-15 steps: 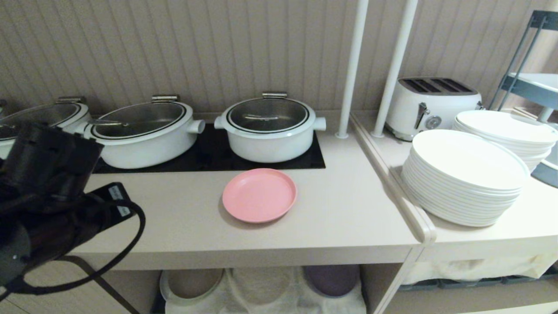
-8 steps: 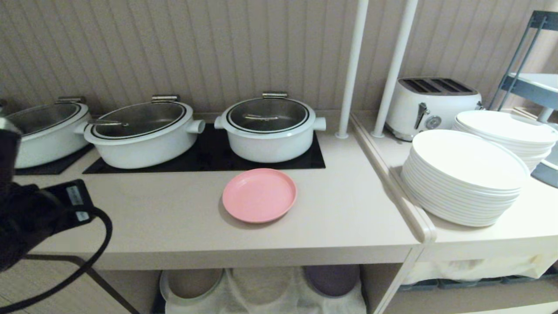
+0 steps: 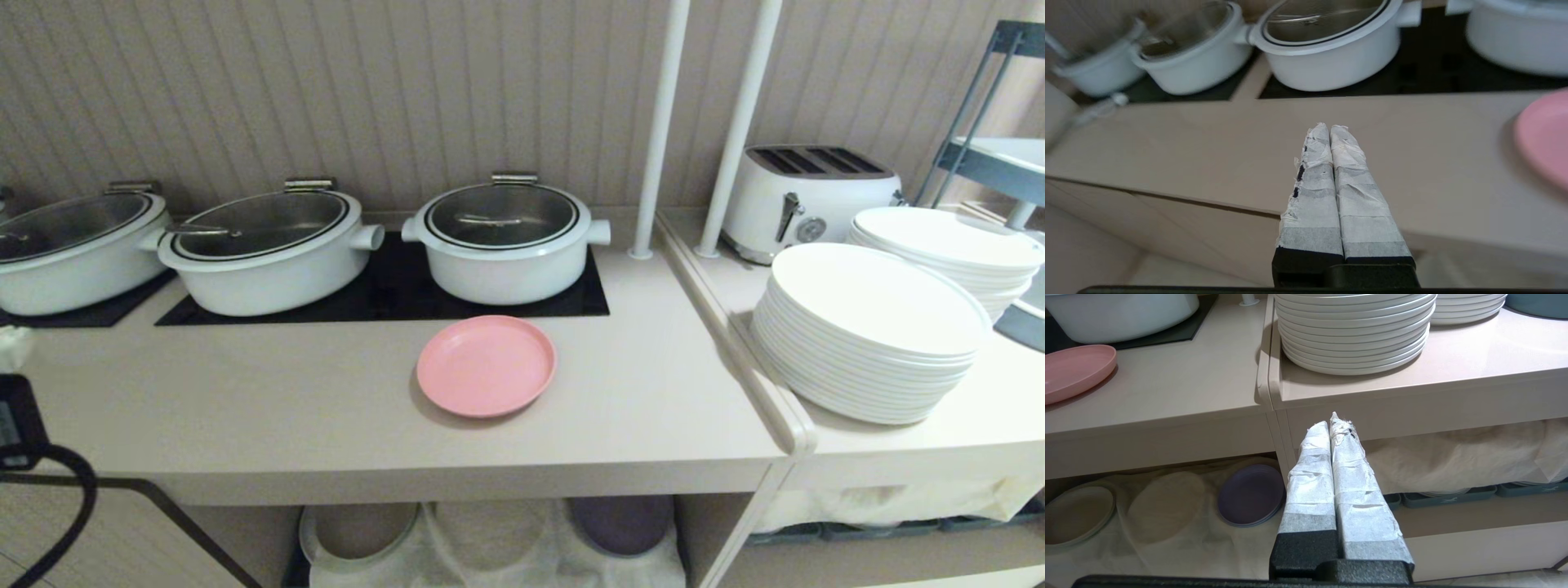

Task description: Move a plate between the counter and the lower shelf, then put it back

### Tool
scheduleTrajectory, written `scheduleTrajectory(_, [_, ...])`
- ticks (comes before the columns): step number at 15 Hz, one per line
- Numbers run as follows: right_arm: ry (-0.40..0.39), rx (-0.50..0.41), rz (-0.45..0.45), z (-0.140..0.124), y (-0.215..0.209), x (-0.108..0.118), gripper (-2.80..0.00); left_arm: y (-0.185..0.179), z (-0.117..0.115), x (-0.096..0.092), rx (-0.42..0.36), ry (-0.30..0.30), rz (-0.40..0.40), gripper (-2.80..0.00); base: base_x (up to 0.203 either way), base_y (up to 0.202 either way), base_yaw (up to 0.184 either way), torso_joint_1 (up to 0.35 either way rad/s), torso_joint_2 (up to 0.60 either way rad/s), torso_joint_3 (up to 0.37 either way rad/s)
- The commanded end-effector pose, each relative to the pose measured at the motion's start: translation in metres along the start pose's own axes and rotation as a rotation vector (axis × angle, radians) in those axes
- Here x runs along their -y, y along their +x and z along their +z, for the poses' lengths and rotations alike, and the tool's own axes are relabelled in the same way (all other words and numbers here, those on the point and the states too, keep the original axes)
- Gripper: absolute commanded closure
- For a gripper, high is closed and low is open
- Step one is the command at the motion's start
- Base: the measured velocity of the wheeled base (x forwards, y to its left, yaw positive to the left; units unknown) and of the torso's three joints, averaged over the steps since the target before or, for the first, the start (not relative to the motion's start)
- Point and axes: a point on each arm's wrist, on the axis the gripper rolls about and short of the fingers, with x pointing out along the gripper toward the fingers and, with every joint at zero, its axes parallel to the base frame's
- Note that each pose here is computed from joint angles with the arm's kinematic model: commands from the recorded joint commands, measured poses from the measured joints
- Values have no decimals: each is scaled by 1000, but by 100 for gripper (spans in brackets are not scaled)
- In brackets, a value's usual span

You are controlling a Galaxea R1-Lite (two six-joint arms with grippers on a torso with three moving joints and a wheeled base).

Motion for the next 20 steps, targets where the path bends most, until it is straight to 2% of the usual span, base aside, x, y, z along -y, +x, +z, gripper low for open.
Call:
scheduleTrajectory(1, [0,0,0,0,0,0,0,-18,-12,-21,62,-7,0,0,0,0,0,0,0,0])
scheduleTrajectory(2, [0,0,0,0,0,0,0,-23,-18,-27,81,-3,-18,0,0,0,0,0,0,0])
scheduleTrajectory(4, [0,0,0,0,0,0,0,-35,-40,-30,125,9,-147,0,0,0,0,0,0,0])
scheduleTrajectory(6, [0,0,0,0,0,0,0,-48,-80,-26,121,25,-242,0,0,0,0,0,0,0])
scheduleTrajectory(8, [0,0,0,0,0,0,0,-60,-119,-21,127,27,-291,0,0,0,0,0,0,0])
scheduleTrajectory(11, [0,0,0,0,0,0,0,-76,-148,-18,213,-12,-395,0,0,0,0,0,0,0])
scheduleTrajectory(12, [0,0,0,0,0,0,0,-81,-154,-17,239,-40,-460,0,0,0,0,0,0,0])
scheduleTrajectory(14, [0,0,0,0,0,0,0,-90,-161,-17,300,-92,-515,0,0,0,0,0,0,0])
scheduleTrajectory(15, [0,0,0,0,0,0,0,-91,-163,-16,298,-111,-515,0,0,0,0,0,0,0])
scheduleTrajectory(17, [0,0,0,0,0,0,0,-89,-165,-18,271,-109,-393,0,0,0,0,0,0,0])
scheduleTrajectory(18, [0,0,0,0,0,0,0,-88,-169,-19,228,-82,-332,0,0,0,0,0,0,0])
scheduleTrajectory(19, [0,0,0,0,0,0,0,-87,-175,-18,158,-74,-317,0,0,0,0,0,0,0])
scheduleTrajectory(20, [0,0,0,0,0,0,0,-87,-177,-17,141,-93,-338,0,0,0,0,0,0,0])
